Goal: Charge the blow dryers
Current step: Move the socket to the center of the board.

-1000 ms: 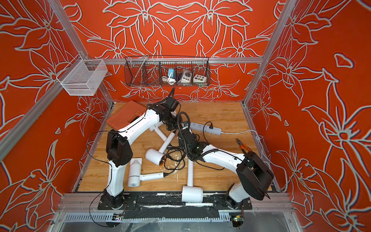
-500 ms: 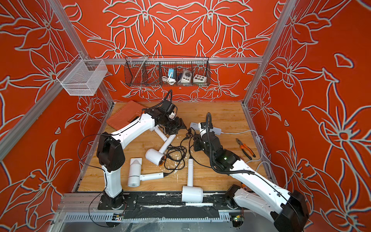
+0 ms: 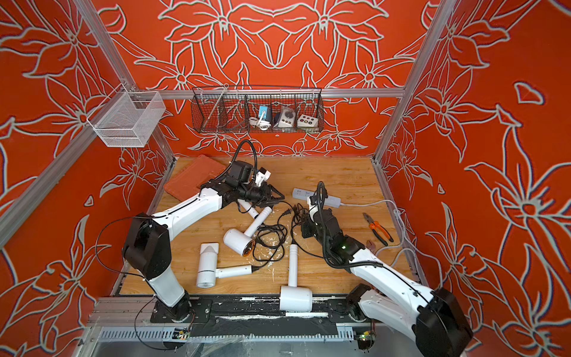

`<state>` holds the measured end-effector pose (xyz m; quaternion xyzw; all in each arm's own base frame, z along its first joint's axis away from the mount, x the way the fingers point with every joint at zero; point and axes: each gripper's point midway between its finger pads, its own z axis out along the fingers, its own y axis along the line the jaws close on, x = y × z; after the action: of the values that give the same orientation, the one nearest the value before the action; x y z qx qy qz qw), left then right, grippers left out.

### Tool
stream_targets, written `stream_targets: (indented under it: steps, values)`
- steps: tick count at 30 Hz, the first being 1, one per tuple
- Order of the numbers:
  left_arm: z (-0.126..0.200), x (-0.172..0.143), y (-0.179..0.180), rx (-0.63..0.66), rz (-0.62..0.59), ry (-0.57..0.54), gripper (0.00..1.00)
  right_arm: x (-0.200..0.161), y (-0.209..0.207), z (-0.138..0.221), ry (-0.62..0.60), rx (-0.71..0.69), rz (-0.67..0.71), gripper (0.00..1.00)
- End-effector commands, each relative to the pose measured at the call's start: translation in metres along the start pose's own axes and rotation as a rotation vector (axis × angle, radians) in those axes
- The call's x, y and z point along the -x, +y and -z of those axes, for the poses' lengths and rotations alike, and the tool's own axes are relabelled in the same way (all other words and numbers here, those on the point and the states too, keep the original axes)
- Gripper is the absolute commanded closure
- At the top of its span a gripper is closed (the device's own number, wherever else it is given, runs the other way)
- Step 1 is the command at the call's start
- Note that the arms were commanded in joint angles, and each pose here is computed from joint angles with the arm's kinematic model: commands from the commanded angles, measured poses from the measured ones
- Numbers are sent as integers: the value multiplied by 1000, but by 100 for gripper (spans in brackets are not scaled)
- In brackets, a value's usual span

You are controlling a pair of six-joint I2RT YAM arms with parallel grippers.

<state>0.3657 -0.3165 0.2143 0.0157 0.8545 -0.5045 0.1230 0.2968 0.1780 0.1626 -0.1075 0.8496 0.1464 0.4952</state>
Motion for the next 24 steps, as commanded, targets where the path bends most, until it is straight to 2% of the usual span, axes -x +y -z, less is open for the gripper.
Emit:
stream_targets:
  steps: [1, 6, 9, 16, 19, 24]
  values:
    - [0, 11, -17, -82, -146, 2, 61, 48, -15, -17, -159, -66, 11, 100]
    - [0, 15, -4, -19, -203, -31, 62, 72, -18, -60, -240, -76, 9, 100]
    - [-5, 14, 5, -7, -197, -29, 62, 78, -25, -83, -290, -100, -33, 100]
    - [-15, 17, 17, 9, -185, -11, 62, 78, -51, -126, -310, -210, -94, 100]
    - [-15, 18, 18, 15, -196, -10, 62, 79, -62, -131, -276, -273, -121, 100]
    - [-13, 17, 22, 21, -200, -14, 62, 69, -78, -128, -122, -364, -105, 100]
